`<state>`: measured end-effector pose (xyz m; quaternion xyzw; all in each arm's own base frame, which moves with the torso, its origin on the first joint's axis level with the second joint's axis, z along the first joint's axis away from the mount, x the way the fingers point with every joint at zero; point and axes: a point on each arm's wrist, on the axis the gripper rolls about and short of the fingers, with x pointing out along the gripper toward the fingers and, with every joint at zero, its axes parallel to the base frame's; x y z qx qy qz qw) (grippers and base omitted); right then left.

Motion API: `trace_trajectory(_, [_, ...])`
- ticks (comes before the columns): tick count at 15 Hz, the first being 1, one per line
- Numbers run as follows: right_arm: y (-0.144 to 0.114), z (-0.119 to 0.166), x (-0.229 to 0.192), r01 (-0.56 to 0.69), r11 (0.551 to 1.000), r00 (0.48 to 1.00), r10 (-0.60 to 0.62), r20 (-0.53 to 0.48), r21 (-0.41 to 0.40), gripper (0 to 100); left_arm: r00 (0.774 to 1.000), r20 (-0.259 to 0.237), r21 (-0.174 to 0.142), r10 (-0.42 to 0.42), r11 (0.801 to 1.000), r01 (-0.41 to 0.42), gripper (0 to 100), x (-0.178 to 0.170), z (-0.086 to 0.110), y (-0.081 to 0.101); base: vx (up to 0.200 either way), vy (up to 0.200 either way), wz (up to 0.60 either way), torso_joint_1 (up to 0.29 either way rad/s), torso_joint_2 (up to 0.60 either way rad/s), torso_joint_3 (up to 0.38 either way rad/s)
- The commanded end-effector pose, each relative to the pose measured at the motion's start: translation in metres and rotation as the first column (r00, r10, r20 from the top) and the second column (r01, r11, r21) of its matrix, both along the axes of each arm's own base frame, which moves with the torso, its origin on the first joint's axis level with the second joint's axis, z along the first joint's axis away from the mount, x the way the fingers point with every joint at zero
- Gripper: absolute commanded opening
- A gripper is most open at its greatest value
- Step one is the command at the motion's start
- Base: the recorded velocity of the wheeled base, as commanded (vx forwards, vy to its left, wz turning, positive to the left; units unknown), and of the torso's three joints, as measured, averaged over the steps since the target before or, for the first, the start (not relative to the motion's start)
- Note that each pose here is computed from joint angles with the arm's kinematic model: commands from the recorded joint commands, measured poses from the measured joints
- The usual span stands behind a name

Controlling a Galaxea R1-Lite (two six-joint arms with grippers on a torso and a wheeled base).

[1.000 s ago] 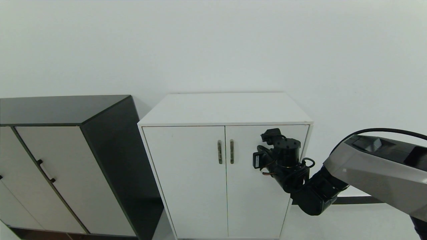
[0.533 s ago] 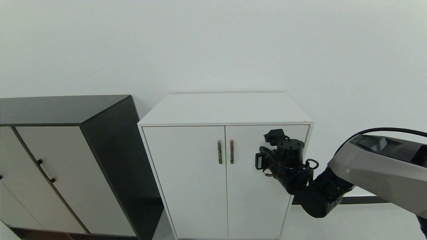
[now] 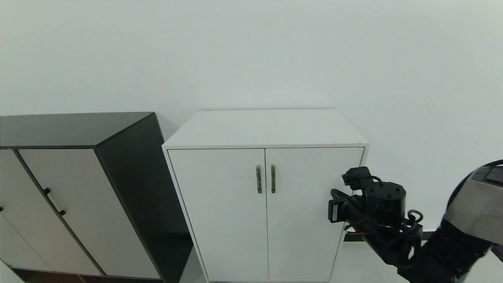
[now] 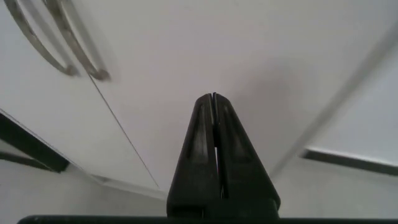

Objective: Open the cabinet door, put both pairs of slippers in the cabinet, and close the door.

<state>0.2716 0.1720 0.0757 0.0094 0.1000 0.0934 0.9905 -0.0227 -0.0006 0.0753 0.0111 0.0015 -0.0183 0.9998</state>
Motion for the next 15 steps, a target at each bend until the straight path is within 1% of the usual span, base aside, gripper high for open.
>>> trace_trajectory(1, [-0.029,0.021,-0.039,0.061,0.998,0.998,-0.061,0.024,0.012,0,1.000,0.000,-0.001,0.000,1.000,0.000,0,0.000,0.000,0.000,0.000,0.000,0.00,0.000,0.00,0.000])
trace_trajectory(4, [-0.051,0.024,-0.065,0.153,0.988,0.988,-0.153,0.019,-0.014,0,1.000,0.000,0.001,0.000,1.000,0.000,0,0.000,0.000,0.000,0.000,0.000,0.00,0.000,0.00,0.000])
trace_trajectory(6, [-0.071,0.021,-0.079,0.251,0.966,0.968,-0.251,0.007,-0.057,0,1.000,0.000,0.001,0.000,1.000,0.000,0,0.000,0.000,0.000,0.000,0.000,0.00,0.000,0.00,0.000])
trace_trajectory(8, [-0.090,0.021,-0.097,0.300,0.949,0.953,-0.301,0.005,-0.097,0,1.000,0.000,0.001,-0.002,1.000,0.002,0,0.000,0.000,0.000,0.000,0.000,0.00,0.000,0.00,0.000])
trace_trajectory(9, [-0.098,0.023,-0.110,0.306,0.945,0.952,-0.307,0.009,-0.113,0,1.000,0.000,0.001,-0.002,1.000,0.002,0,0.000,0.000,0.000,0.000,0.000,0.00,0.000,0.00,0.000])
trace_trajectory(11, [-0.110,0.033,-0.122,0.335,0.937,0.942,-0.333,0.036,-0.101,0,1.000,0.000,0.001,-0.002,1.000,0.002,0,0.000,0.000,0.000,0.000,0.000,0.00,0.000,0.00,0.000])
trace_trajectory(12, [-0.120,0.040,-0.133,0.352,0.928,0.936,-0.348,0.048,-0.123,0,1.000,0.000,0.001,-0.002,1.000,0.002,0,0.000,0.000,0.000,0.000,0.000,0.00,0.000,0.00,0.000])
trace_trajectory(15, [-0.134,0.049,-0.161,0.346,0.929,0.938,-0.342,0.050,-0.131,0,1.000,0.000,0.001,-0.002,1.000,0.002,0,0.000,0.000,0.000,0.000,0.000,0.00,0.000,0.00,0.000])
